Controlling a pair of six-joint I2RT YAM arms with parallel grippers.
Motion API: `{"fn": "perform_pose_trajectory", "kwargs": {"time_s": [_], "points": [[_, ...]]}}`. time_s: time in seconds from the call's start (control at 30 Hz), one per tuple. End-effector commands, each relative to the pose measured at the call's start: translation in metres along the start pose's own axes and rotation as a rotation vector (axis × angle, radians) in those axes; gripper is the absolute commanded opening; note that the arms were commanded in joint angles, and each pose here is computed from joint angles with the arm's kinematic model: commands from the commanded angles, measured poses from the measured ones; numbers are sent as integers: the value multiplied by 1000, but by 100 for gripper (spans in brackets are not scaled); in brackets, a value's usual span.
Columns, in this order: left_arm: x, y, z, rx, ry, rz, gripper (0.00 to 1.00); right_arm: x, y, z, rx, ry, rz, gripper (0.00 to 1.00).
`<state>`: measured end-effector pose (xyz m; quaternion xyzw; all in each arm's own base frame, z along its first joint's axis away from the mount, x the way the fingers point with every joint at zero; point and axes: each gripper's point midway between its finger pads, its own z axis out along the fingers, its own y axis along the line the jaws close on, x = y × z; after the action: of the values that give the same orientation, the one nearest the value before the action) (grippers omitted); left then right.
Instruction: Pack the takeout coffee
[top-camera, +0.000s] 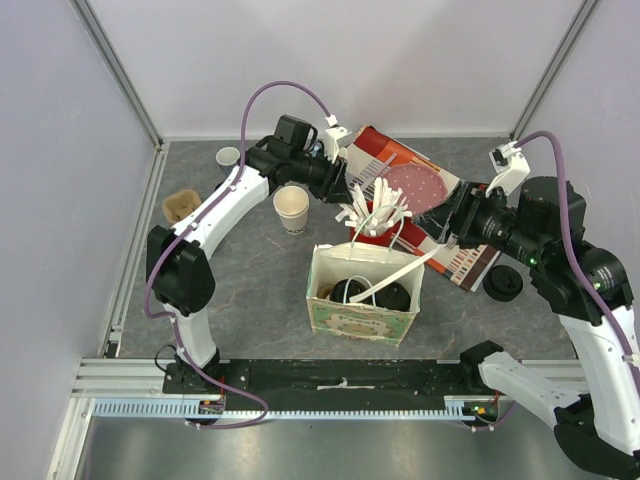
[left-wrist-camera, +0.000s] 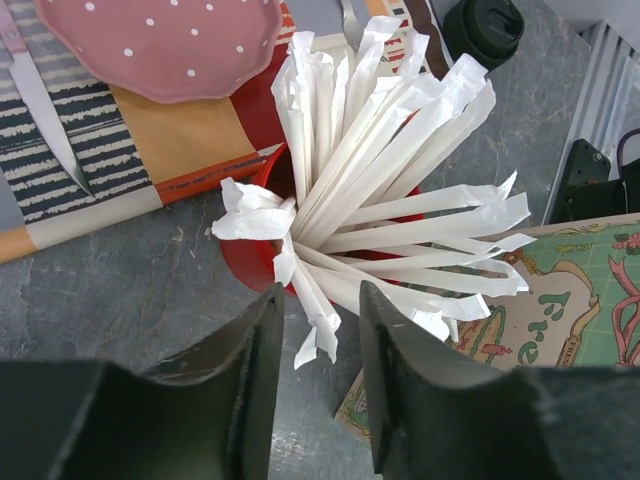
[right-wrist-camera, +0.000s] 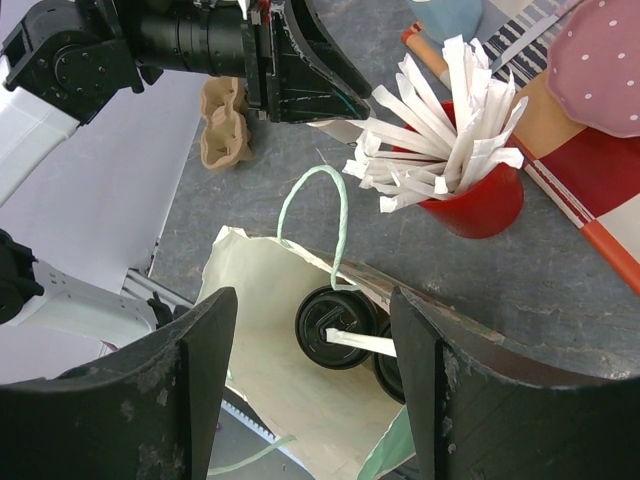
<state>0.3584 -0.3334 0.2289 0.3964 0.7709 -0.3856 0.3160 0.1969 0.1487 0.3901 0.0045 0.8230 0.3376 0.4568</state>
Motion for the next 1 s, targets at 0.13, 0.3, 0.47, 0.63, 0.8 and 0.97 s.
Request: {"fn": "perform_pose_trajectory", "kwargs": {"time_s": [0.13, 0.3, 0.47, 0.63, 0.8, 0.97], "points": [[3, 6, -5, -37, 27, 50, 46, -5, 4, -5, -10, -16, -17, 69], [9, -6, -10, 10, 56, 40, 42, -4, 3, -5, -10, -15, -8, 69], [12, -2, -8, -5, 52, 42, 33, -1, 2, -3, -7, -4, -4, 69], [1, -2, -4, 6, 11, 37, 31, -4, 4, -3, -12, -8, -8, 69], [4, 0, -2, 8, 16, 33, 27, -4, 4, -3, -10, -6, -5, 69], [2, -5, -3, 25, 14, 37, 2, -4, 4, -1, -10, -4, -7, 69]]}}
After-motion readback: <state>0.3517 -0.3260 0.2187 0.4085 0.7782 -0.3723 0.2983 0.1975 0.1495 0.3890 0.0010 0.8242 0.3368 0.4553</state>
